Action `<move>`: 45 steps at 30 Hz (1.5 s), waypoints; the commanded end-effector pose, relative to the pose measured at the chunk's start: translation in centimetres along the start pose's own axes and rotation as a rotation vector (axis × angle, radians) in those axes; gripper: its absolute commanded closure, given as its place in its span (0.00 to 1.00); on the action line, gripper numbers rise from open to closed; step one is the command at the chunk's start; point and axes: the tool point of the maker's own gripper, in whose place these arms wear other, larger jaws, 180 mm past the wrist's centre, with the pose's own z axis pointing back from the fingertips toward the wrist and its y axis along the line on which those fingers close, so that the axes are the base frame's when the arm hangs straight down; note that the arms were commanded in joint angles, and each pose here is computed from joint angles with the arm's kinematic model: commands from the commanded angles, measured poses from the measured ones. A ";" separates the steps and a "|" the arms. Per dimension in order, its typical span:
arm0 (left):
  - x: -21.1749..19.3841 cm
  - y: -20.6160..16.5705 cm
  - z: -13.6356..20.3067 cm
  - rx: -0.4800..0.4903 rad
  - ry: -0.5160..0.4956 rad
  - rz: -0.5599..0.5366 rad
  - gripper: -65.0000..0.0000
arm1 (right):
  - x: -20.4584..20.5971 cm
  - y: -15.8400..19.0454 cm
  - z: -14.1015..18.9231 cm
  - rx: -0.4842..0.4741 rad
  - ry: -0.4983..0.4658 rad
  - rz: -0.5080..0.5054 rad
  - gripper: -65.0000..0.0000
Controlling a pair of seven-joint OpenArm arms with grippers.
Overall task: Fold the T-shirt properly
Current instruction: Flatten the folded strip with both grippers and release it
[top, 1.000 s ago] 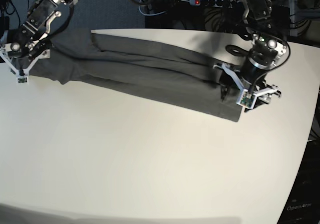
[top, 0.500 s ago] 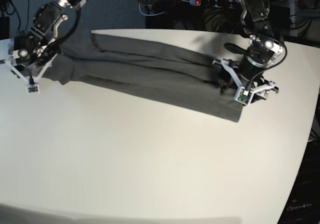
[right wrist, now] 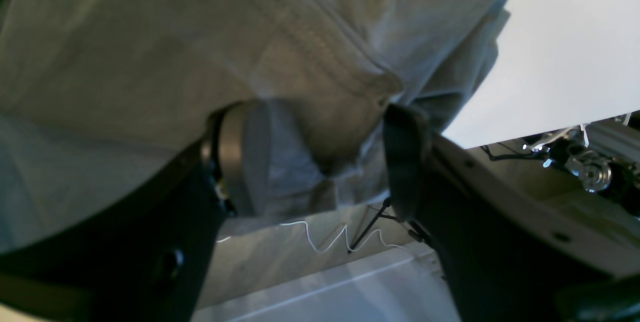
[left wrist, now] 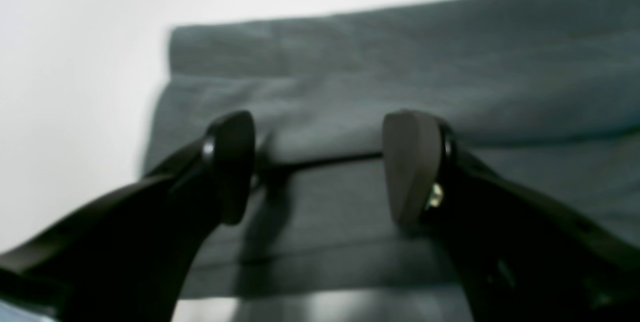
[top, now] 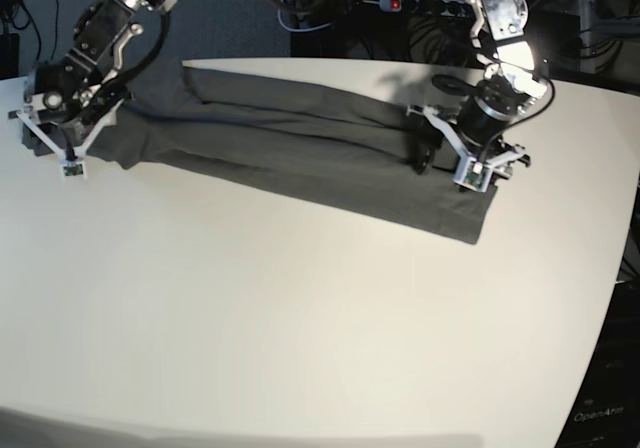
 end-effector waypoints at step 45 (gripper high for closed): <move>0.6 -3.2 -7.1 0.021 0.048 0.018 0.39 | 9.1 -4.6 -9.2 0.153 -0.189 -0.124 0.45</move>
